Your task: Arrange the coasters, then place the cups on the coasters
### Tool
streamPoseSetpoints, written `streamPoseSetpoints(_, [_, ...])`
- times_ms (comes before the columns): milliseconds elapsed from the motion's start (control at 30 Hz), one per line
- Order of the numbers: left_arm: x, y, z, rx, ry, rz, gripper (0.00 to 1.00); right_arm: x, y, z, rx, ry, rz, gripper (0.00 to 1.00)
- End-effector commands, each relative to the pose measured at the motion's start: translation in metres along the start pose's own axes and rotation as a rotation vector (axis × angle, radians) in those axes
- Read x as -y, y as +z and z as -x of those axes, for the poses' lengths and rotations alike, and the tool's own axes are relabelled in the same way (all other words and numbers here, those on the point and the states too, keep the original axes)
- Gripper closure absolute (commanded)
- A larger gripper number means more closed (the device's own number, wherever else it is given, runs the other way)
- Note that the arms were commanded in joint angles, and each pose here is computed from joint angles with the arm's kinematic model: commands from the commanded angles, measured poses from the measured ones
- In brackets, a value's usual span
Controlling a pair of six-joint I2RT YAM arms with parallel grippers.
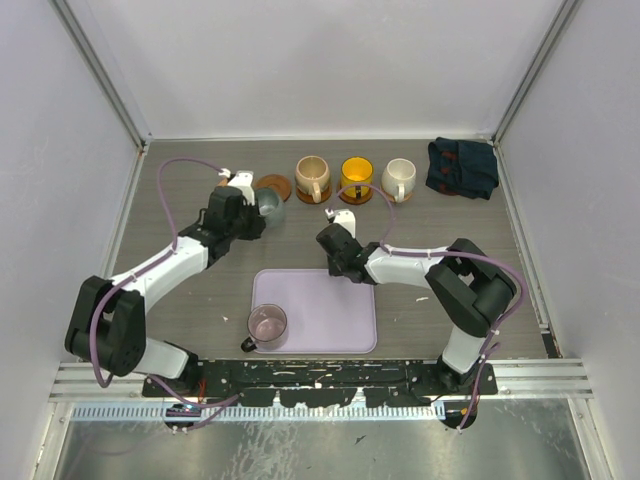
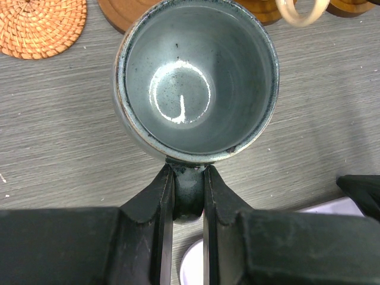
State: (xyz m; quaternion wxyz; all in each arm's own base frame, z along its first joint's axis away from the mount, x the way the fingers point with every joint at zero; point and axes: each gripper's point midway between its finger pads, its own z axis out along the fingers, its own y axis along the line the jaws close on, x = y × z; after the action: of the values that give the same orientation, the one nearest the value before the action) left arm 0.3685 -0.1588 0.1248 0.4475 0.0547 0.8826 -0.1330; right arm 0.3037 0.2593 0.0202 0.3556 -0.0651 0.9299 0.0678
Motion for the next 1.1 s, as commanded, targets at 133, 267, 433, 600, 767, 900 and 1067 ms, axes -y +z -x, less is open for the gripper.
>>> streamPoseSetpoints(133, [0.011,0.001,0.085,0.241,-0.056,-0.068,1.00,0.009,-0.003,0.022,0.066,0.006,-0.092,0.96])
streamPoseSetpoints(267, [0.001,0.007,0.092,0.249,-0.072,-0.057,1.00,0.008,-0.007,0.042,0.124,0.023,-0.112,0.96])
streamPoseSetpoints(433, [-0.008,0.019,0.104,0.257,-0.076,-0.041,1.00,0.012,-0.015,0.070,0.198,0.034,-0.142,0.96])
streamPoseSetpoints(600, [-0.009,0.034,0.120,0.260,-0.064,-0.037,1.00,0.016,-0.028,0.098,0.264,0.057,-0.154,0.96])
streamPoseSetpoints(767, [-0.008,0.054,0.128,0.236,-0.048,-0.035,1.00,0.025,-0.043,0.118,0.312,0.089,-0.158,0.96])
streamPoseSetpoints(900, [-0.008,0.067,0.132,0.222,-0.046,-0.036,1.00,0.030,-0.055,0.127,0.351,0.111,-0.154,0.96])
streamPoseSetpoints(1067, [-0.010,0.081,0.134,0.197,-0.054,-0.020,1.00,0.035,-0.068,0.136,0.384,0.131,-0.145,0.96])
